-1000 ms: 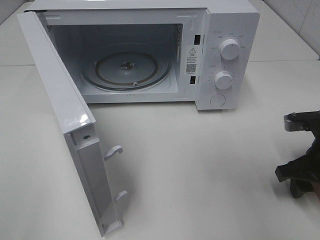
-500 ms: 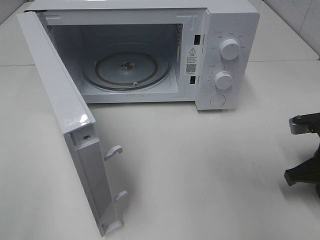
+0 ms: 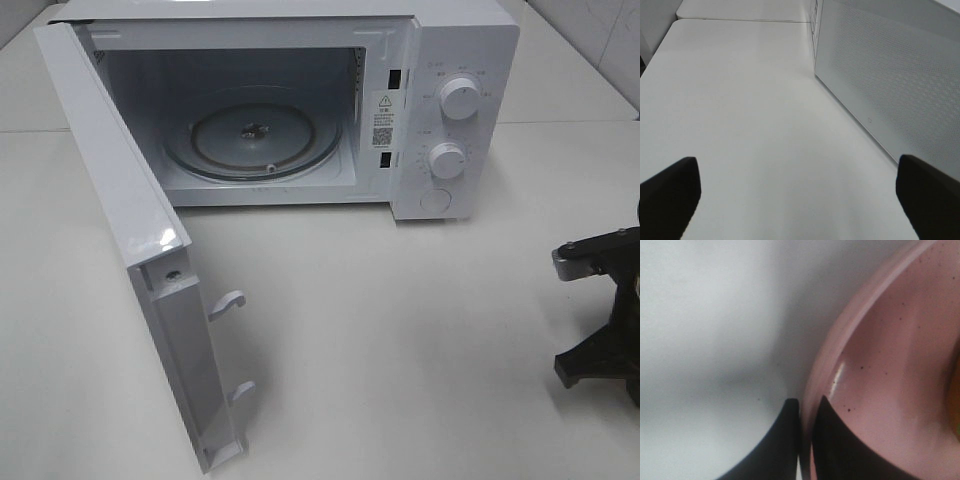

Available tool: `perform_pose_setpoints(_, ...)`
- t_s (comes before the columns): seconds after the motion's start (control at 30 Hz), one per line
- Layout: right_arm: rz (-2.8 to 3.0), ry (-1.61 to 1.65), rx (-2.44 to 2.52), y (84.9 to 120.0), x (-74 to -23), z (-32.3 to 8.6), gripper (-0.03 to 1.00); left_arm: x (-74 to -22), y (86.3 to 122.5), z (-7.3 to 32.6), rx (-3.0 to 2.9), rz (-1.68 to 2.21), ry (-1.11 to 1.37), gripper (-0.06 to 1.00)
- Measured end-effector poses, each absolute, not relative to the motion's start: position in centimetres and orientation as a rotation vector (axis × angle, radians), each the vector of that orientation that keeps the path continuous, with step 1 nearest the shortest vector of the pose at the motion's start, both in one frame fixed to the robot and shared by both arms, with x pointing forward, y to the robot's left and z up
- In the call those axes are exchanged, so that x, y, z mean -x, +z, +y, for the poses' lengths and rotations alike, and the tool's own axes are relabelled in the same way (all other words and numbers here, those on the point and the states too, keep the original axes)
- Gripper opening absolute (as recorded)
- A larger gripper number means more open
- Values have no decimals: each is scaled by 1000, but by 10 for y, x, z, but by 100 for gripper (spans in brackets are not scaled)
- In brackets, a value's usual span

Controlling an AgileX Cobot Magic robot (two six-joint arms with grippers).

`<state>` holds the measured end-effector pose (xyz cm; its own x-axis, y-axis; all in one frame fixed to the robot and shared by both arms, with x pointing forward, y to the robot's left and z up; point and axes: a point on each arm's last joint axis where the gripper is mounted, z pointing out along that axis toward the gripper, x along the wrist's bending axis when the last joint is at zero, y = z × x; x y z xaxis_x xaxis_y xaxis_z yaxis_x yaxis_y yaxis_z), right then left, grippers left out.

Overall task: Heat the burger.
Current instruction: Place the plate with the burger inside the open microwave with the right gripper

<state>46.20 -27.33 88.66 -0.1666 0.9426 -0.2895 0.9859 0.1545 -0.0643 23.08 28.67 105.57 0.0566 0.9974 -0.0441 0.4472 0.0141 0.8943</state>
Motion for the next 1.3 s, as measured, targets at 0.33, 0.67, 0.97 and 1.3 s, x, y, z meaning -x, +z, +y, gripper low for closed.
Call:
perform_pose_setpoints(0.33, 2292, -438, -1766, 889, -454, -252, 1, -231, 1056, 287, -1546, 1501, 882, 98)
perform_pose_setpoints(0.67, 2269, -349, -1703, 911, -452, -248, 2, -231, 1056, 287, -1546, 1501, 882, 98)
perform_pose_setpoints(0.97, 2198, -334, -1701, 939, -443, -256, 4, -231, 1056, 287, -1546, 1501, 882, 98)
perform_pose_setpoints(1.3, 2137, -322, -1675, 962, -434, -264, 4, -231, 1056, 287, -1546, 1501, 882, 98)
